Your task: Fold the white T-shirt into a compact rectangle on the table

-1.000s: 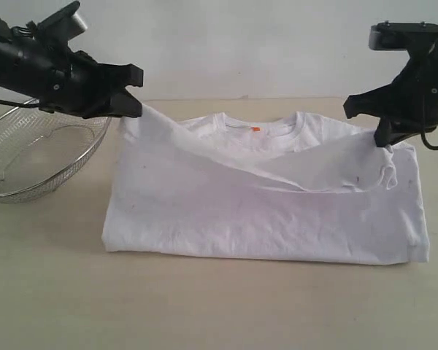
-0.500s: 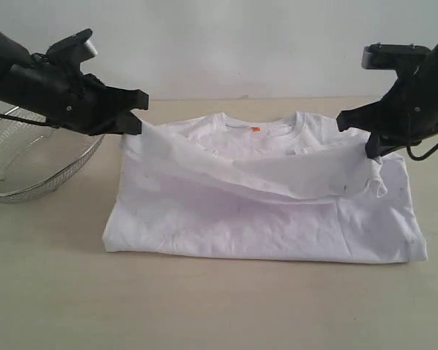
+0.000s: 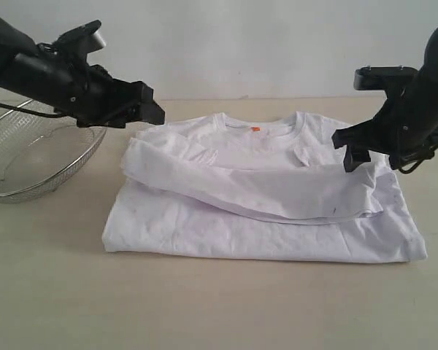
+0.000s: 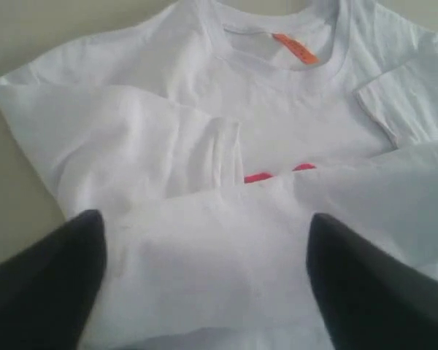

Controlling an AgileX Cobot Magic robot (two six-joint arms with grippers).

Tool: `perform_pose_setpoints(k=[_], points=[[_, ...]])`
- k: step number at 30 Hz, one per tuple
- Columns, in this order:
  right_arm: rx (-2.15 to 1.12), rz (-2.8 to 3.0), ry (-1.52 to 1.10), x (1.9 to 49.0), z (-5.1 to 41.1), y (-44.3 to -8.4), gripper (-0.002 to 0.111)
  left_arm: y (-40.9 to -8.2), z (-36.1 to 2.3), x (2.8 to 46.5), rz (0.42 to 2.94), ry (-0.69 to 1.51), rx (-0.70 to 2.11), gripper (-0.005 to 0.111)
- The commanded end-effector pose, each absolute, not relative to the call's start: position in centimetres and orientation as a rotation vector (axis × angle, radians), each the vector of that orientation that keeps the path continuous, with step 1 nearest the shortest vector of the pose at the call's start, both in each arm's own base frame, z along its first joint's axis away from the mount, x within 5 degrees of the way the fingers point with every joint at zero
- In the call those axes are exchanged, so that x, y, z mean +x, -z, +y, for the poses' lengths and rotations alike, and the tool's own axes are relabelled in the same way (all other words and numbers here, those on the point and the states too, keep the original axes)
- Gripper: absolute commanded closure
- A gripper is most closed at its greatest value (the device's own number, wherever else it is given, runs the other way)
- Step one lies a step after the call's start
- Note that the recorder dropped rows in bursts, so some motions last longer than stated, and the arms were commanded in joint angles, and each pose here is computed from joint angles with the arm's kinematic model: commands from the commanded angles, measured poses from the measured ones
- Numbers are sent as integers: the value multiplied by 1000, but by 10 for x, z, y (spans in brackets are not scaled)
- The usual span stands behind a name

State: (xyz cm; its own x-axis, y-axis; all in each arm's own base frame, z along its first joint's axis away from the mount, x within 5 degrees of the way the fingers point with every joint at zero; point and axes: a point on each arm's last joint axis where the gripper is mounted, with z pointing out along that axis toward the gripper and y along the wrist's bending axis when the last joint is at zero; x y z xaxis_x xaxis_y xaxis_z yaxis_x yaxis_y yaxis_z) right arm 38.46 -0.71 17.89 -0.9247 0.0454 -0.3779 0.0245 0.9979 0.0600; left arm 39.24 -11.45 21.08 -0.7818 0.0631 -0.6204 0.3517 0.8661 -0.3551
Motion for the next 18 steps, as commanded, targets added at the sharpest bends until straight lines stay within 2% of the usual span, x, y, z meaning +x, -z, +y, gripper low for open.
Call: perform_pose_setpoints(k=[1,3,4,6,8,10,12,15,18], points=[[69,2693,-12,381,-14,-202,44,-244,-116,388,2386,620,459,69],[76,2663,-3,375,-14,-221,44,-263,-112,383,2389,583,446,85],[78,2667,-4,369,-14,-230,44,-271,-110,377,2410,573,438,88],[98,2700,-13,359,-13,-241,44,-279,-107,365,2480,552,457,89],[107,2759,-21,347,-13,-239,46,-273,-103,351,2587,536,493,89],[127,2800,-52,332,-10,-232,54,-255,-101,335,2688,567,499,84],[124,2827,-86,315,-7,-225,61,-239,-99,315,2776,597,498,74],[129,2855,-114,301,-5,-217,60,-223,-96,294,2864,615,505,62],[134,2902,-115,287,-5,-201,52,-204,-91,280,2904,590,475,55]])
